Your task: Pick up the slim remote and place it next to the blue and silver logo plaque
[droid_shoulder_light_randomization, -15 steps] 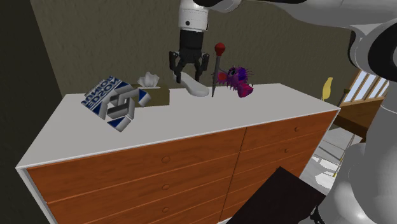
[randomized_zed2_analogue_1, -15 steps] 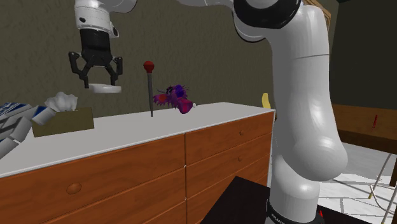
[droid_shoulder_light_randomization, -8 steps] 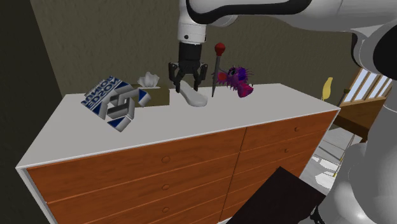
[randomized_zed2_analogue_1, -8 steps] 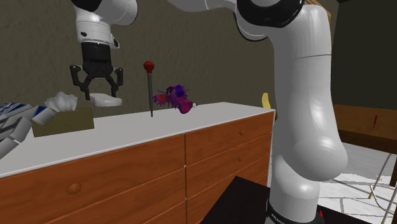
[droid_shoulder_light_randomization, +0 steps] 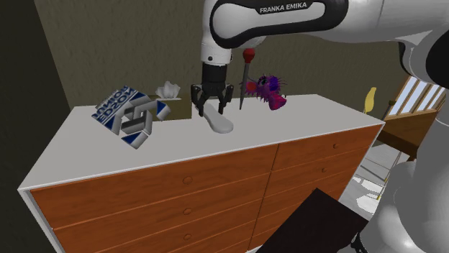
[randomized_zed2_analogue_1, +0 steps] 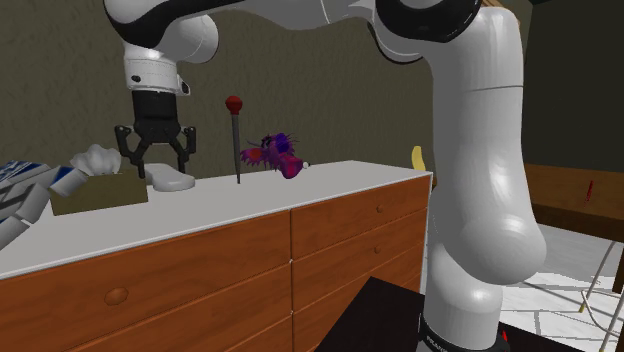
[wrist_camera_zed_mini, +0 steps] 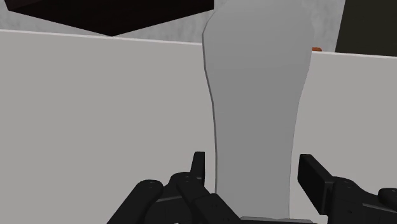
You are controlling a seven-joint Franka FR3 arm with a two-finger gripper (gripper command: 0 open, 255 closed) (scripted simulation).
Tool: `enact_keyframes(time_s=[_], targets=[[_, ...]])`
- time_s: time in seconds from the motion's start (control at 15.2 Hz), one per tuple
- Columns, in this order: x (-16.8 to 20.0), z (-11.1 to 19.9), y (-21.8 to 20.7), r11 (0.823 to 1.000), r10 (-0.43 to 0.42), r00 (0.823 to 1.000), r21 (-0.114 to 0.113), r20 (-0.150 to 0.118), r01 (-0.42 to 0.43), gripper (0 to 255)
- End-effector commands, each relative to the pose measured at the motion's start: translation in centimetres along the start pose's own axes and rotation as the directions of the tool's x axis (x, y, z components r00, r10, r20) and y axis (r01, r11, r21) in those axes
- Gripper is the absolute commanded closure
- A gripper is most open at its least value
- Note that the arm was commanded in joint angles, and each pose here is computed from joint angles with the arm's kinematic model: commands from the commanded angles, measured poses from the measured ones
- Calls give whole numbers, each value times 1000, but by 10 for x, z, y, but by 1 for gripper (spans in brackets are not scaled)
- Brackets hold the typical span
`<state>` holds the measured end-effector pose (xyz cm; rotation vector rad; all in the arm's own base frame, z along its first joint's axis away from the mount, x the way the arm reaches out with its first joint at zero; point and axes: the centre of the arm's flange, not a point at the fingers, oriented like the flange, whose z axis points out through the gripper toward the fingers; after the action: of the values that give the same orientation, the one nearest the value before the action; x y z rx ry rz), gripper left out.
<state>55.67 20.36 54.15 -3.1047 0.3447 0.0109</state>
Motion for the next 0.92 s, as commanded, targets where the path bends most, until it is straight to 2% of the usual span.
enact_keyframes(time_s=[0.0, 0.86], targets=[[0, 11, 0, 1000, 0, 1000, 1, -1, 0, 255], [1, 77, 1, 1000, 0, 1000, 0, -1, 0, 255]])
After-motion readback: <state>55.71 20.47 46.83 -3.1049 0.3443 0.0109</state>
